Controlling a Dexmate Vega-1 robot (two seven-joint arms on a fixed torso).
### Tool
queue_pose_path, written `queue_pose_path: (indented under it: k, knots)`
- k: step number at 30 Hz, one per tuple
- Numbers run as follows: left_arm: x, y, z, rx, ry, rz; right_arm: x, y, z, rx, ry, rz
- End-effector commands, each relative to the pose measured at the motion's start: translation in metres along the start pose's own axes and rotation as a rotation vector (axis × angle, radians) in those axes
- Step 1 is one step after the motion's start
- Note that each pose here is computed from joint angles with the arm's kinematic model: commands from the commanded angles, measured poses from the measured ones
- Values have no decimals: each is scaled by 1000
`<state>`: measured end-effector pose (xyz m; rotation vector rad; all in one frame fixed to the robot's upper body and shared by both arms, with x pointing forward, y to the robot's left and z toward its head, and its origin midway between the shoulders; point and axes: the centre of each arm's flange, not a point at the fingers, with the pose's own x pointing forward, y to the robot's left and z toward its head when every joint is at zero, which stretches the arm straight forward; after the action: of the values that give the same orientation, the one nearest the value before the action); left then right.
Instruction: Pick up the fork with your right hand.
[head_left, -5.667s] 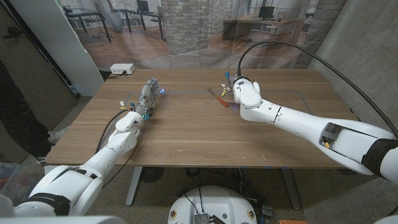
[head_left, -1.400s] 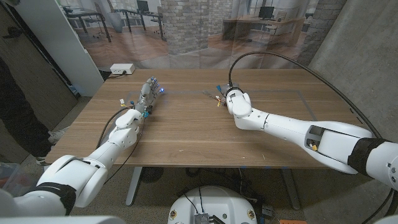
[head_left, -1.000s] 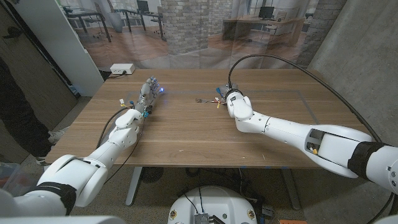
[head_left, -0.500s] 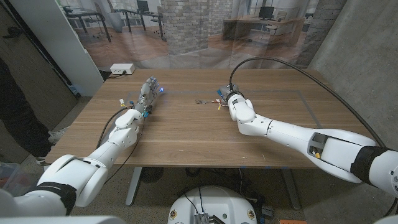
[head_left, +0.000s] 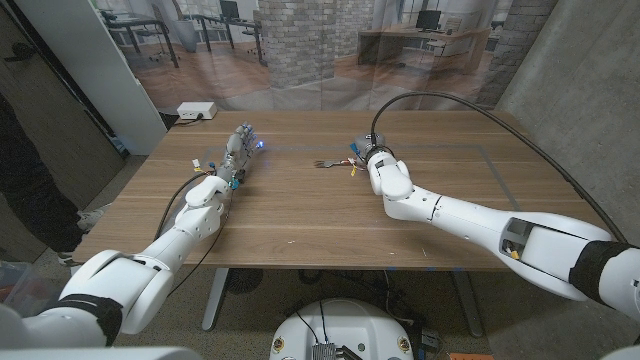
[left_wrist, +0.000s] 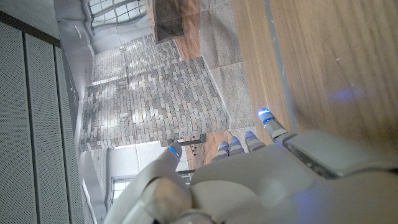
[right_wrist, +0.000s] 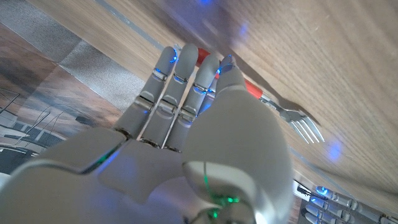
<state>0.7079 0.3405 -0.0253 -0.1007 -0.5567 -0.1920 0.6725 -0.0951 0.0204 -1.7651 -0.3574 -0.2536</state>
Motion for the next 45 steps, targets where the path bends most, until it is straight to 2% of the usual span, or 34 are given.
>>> queue_pose_path:
  k: [1, 16, 45]
  knots:
    - [-1, 0, 2, 1, -4, -7, -5, -10, -1, 19, 9, -36]
    - [0, -2, 2, 0, -8, -18, -9, -20, -7, 39, 23, -59]
    - [2, -2, 1, -2, -5, -17, -8, -36, -18, 63, 39, -90]
